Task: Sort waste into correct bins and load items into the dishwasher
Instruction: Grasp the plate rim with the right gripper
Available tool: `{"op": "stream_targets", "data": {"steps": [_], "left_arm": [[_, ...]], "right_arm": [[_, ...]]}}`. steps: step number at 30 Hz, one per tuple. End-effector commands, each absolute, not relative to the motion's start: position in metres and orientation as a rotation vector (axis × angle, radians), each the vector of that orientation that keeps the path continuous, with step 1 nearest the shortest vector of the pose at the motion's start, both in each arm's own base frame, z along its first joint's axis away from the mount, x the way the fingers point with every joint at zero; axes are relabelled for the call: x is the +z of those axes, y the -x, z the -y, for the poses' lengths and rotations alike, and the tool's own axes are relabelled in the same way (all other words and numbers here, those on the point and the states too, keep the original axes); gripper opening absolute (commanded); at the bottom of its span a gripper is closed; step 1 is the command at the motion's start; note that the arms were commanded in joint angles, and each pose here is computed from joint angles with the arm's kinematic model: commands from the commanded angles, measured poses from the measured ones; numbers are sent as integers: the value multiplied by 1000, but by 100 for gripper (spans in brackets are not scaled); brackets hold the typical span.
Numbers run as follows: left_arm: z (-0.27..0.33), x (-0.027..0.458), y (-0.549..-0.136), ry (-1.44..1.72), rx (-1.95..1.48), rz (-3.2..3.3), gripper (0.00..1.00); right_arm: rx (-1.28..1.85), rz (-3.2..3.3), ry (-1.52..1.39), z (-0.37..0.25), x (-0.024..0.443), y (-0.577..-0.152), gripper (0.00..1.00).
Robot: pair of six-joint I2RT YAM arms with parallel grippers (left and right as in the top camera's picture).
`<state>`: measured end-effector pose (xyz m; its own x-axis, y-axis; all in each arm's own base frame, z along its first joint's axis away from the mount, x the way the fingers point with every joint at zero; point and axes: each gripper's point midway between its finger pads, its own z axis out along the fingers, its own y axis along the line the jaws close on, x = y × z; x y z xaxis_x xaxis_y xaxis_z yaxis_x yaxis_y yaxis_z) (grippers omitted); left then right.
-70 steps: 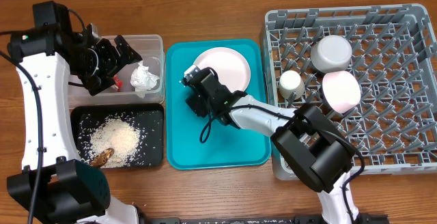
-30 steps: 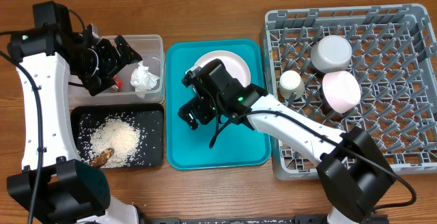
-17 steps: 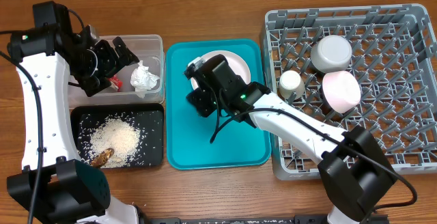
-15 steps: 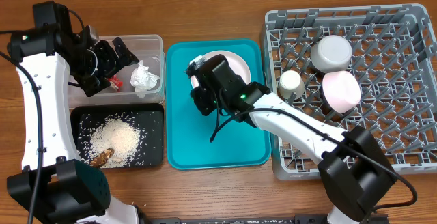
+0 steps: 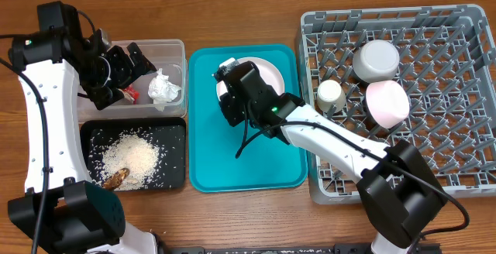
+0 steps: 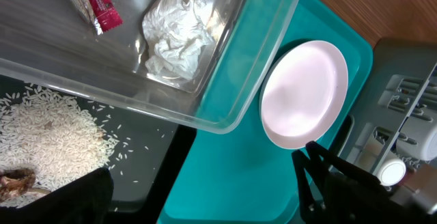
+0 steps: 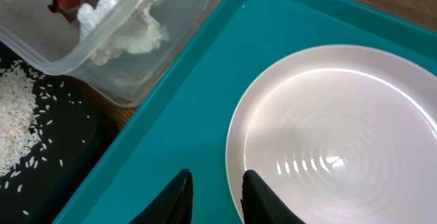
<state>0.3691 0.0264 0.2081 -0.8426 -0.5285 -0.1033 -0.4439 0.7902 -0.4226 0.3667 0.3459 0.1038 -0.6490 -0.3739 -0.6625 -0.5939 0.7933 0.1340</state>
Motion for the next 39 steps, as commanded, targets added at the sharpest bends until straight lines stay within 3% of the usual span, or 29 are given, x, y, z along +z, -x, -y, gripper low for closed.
{"op": "stream_targets", "data": {"steps": [1, 14, 30, 33, 36, 39], "left_arm": [[-27, 214, -373, 748, -561, -2748, 100], [-27, 214, -373, 748, -561, -2747, 100], [-27, 214, -373, 747, -562, -2747, 100], [-27, 214, -373, 748, -561, -2747, 100], [-27, 214, -373, 748, -561, -2747, 100], [-27, 214, -373, 748, -562, -2748, 100]], "right_arm": [[433, -2366, 695, -342, 95, -368, 29], [399, -2447, 724, -348, 26, -371, 38], [362, -2518, 744, -339, 8, -361, 41], [358, -2524, 745, -338, 7, -360, 40], [346, -2520, 745, -337, 7, -362, 28], [309, -2516, 733, -333, 7, -365, 25]]}}
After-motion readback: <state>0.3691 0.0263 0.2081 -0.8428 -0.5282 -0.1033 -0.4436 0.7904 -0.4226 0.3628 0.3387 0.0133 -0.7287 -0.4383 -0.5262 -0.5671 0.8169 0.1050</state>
